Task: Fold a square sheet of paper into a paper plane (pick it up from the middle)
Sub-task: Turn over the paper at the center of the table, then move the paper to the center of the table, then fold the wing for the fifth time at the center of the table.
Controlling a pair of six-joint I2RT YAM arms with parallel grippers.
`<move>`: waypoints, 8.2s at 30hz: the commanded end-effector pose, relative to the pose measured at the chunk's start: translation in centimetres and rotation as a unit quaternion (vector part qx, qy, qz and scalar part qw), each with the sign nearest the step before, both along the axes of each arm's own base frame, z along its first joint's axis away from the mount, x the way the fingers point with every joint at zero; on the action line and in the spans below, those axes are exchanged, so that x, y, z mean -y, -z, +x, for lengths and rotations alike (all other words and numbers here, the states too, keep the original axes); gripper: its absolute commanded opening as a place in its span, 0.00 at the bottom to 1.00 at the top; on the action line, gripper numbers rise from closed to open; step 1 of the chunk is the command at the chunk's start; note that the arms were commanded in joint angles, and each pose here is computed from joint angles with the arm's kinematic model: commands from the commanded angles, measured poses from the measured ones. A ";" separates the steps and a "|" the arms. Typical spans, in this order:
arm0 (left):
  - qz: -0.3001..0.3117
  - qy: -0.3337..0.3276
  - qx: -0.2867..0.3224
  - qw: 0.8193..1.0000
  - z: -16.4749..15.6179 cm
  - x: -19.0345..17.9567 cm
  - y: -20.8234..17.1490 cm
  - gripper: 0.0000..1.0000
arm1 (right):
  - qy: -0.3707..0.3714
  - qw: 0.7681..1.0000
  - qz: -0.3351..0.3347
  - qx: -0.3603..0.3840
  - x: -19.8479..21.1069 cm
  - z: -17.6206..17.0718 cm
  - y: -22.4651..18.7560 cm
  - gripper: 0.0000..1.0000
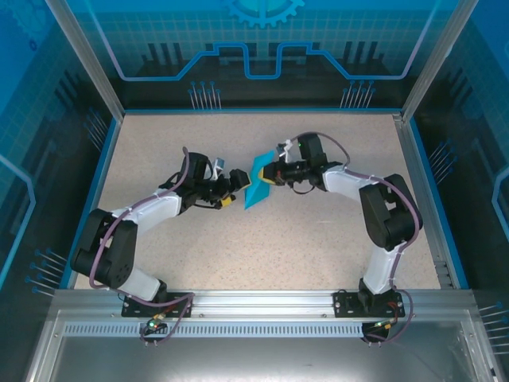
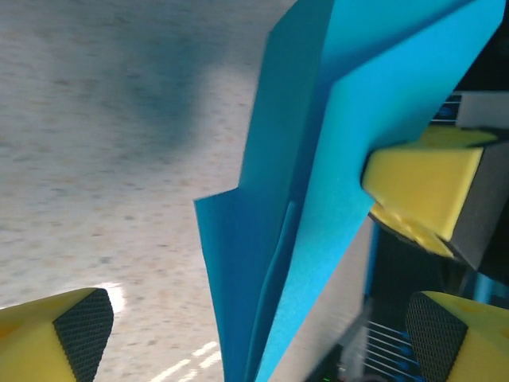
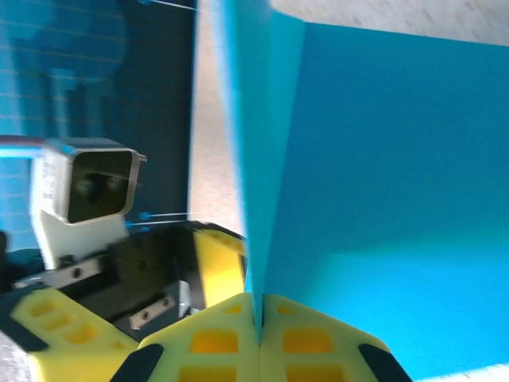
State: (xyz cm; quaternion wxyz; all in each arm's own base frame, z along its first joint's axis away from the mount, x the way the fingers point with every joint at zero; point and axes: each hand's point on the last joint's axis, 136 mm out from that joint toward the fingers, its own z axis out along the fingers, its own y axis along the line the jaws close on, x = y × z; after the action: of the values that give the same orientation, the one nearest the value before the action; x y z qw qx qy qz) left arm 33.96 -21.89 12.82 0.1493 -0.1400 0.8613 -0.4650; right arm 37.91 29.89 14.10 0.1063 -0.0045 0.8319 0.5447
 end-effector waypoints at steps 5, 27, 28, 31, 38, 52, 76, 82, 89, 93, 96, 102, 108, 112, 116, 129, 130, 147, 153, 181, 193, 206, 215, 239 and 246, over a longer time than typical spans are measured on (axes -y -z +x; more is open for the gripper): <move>-0.109 0.040 0.022 0.993 0.1 2.3 -5.0 0.98 | -0.049 0.994 0.092 0.044 -0.1 0.4 -7.7 0.05; -0.142 0.023 0.098 0.985 1.5 2.9 -8.3 0.42 | -0.088 0.990 0.113 0.000 -1.4 -1.2 -7.1 0.06; -0.140 0.022 0.099 0.985 1.6 2.9 -8.3 0.39 | -0.089 0.990 0.113 -0.001 -1.4 -1.2 -7.0 0.06; -0.137 0.023 0.104 0.985 1.5 2.8 -8.4 0.30 | -0.089 0.990 0.113 0.001 -1.4 -1.2 -7.1 0.07; -0.122 0.027 0.110 0.986 1.6 2.7 -7.9 0.11 | -0.075 0.993 0.086 -0.012 -0.6 -1.0 -6.1 0.18; 0.270 0.034 0.110 0.956 1.2 -2.5 -3.8 0.09 | 0.098 0.979 -0.177 0.035 9.4 -0.3 -3.4 0.75; 0.656 0.096 0.014 0.749 2.8 -3.9 7.6 0.27 | 0.173 0.949 -0.262 0.021 13.5 -1.4 -1.2 0.87; 0.520 0.107 -0.011 0.847 2.2 -0.5 8.6 0.48 | 0.165 0.954 -0.251 0.021 13.0 -1.5 -1.3 0.86; 0.304 0.069 -0.021 0.950 2.6 0.0 3.9 0.67 | 0.125 0.948 -0.290 0.036 10.2 -1.9 -0.3 0.86; 0.265 0.005 -0.031 0.964 3.4 -3.8 2.3 0.74 | 0.082 0.947 -0.309 0.043 5.4 -2.6 1.1 0.84; 0.255 -0.052 -0.046 0.964 3.6 -7.5 2.2 0.78 | 0.045 0.951 -0.304 0.042 0.9 -3.4 2.2 0.79; 0.237 -0.156 -0.083 0.955 2.7 -13.9 3.3 0.87 | -0.036 0.954 -0.294 0.044 -7.9 -5.6 4.3 0.62; 0.226 -0.213 -0.096 0.946 1.2 -17.5 3.8 0.96 | -0.071 0.947 -0.312 0.034 -12.4 -7.4 6.6 0.54; 0.225 -0.218 -0.101 0.944 0.8 -18.0 4.0 0.97 | -0.085 0.938 -0.337 0.018 -13.4 -7.8 8.9 0.54; 0.222 -0.217 -0.101 0.945 0.8 -17.9 4.1 0.98 | -0.091 0.925 -0.368 0.004 -12.9 -7.8 11.0 0.54; 0.199 -0.194 -0.105 0.955 1.1 -16.8 4.6 0.99 | -0.189 0.901 -0.391 0.017 -6.7 -9.4 13.4 0.53; 0.198 -0.192 -0.105 0.955 1.1 -16.7 4.7 0.99 | -0.206 0.898 -0.388 0.026 -5.9 -9.8 13.5 0.53; 0.156 -0.143 -0.084 0.974 1.0 -12.6 4.2 0.98 | -0.032 0.933 -0.356 0.053 0.6 -6.2 6.3 0.52; 0.123 -0.115 -0.078 0.983 0.6 -9.9 4.2 0.98 | 0.016 0.940 -0.340 0.018 0.0 -5.4 7.8 0.51; 0.007 0.008 -0.110 0.994 0.0 1.1 5.8 0.81 | 0.077 0.950 -0.282 -0.110 2.7 -4.7 14.1 0.48; 0.040 -0.001 -0.172 0.984 0.2 2.8 8.1 0.65 | 0.098 0.950 -0.248 -0.163 4.3 -5.4 15.3 0.47; 0.092 -0.007 -0.179 0.980 0.7 2.6 9.3 0.65 | 0.110 0.946 -0.225 -0.206 5.2 -5.9 16.3 0.47; 0.096 -0.005 -0.175 0.980 2.0 3.2 9.7 0.50 | 0.111 0.945 -0.222 -0.214 5.5 -6.1 16.7 0.40; 0.086 0.025 -0.152 0.984 2.2 4.1 9.3 0.12 | 0.083 0.958 -0.231 -0.149 5.8 -4.8 15.3 0.27; 0.107 0.018 -0.147 0.983 2.0 3.9 8.7 0.04 | 0.066 0.965 -0.255 0.008 6.5 -2.7 9.1 0.41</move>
State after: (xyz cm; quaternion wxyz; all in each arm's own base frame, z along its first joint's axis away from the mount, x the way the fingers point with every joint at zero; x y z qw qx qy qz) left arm 35.89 -25.67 3.19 0.0192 -0.1817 0.9167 -0.3555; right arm 34.43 25.73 2.89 0.0855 0.0575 0.9308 0.3507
